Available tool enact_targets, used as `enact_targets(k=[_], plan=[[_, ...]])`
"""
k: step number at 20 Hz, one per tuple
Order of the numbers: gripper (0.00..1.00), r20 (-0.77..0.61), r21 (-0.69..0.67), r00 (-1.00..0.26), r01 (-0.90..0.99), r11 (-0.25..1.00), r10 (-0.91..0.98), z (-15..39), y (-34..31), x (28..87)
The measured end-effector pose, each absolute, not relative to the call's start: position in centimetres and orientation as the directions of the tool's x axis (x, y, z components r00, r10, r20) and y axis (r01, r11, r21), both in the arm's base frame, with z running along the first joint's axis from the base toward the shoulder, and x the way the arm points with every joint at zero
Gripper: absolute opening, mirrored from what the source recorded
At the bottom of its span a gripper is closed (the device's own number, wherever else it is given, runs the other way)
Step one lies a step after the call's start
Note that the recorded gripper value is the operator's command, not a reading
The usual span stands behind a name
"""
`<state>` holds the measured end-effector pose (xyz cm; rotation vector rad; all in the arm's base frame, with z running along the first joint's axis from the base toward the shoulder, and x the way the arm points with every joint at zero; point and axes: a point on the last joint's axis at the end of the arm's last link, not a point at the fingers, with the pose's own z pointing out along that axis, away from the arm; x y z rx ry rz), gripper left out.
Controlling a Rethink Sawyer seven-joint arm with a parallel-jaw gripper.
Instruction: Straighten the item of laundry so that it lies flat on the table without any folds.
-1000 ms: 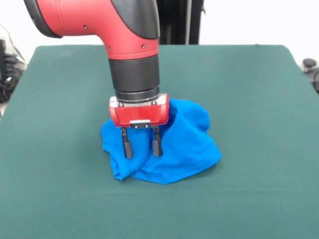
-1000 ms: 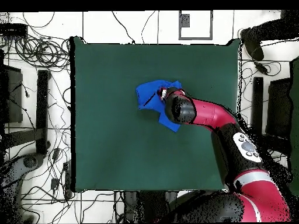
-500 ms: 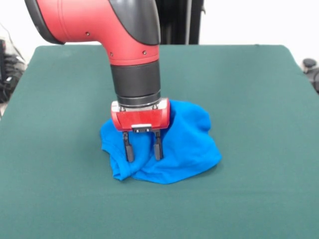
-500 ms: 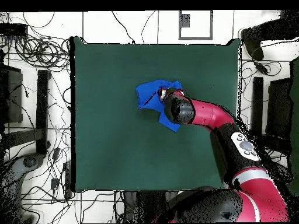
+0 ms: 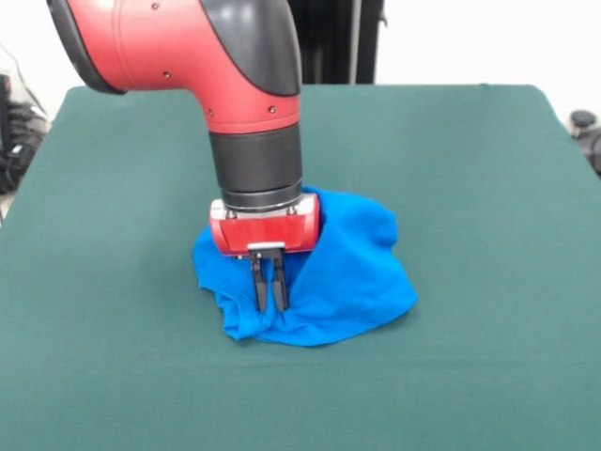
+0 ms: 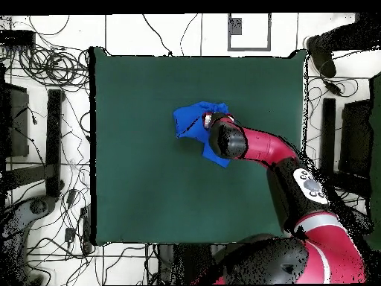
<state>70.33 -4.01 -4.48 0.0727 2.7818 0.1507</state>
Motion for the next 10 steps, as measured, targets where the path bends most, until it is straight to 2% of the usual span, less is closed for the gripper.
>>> enact_targets(k=[10], plan=[[0.00, -0.346, 0.116, -0.935, 0.034, 0.993, 0.072, -4.54, -4.03, 70.35]])
